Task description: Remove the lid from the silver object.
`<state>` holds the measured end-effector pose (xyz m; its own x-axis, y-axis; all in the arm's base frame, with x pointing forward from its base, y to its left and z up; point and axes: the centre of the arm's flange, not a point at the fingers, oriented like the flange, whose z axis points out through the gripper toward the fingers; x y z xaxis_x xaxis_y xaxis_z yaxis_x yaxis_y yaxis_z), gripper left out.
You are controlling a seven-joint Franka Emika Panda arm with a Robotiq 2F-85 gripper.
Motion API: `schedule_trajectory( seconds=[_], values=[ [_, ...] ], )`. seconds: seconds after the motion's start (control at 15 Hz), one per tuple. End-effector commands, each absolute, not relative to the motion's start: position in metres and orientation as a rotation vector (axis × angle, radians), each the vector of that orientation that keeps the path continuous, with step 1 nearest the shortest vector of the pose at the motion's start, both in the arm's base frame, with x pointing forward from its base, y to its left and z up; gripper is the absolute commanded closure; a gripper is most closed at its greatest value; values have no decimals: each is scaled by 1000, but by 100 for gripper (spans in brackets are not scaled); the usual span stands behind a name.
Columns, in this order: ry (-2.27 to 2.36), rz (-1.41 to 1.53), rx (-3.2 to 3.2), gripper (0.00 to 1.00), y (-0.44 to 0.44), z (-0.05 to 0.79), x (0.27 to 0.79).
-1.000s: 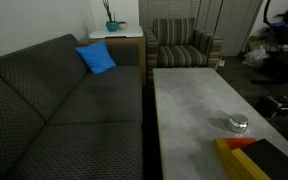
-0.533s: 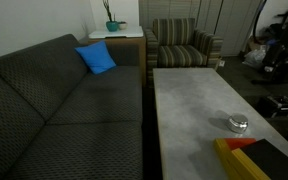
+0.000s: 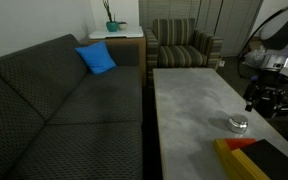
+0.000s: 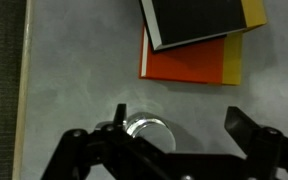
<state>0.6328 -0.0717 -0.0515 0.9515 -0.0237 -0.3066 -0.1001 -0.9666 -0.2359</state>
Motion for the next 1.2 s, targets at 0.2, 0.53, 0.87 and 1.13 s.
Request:
schedule_trajectory(
  seconds=[0.2, 0.53, 0.87, 1.13],
  values=[
    [112, 565, -2815, 0, -74, -103, 681],
    [96, 603, -2788, 0, -67, -98, 655],
    [171, 632, -2863, 0, -51, -89, 654],
    [293, 679, -2893, 0, -33, -99, 662]
  ],
)
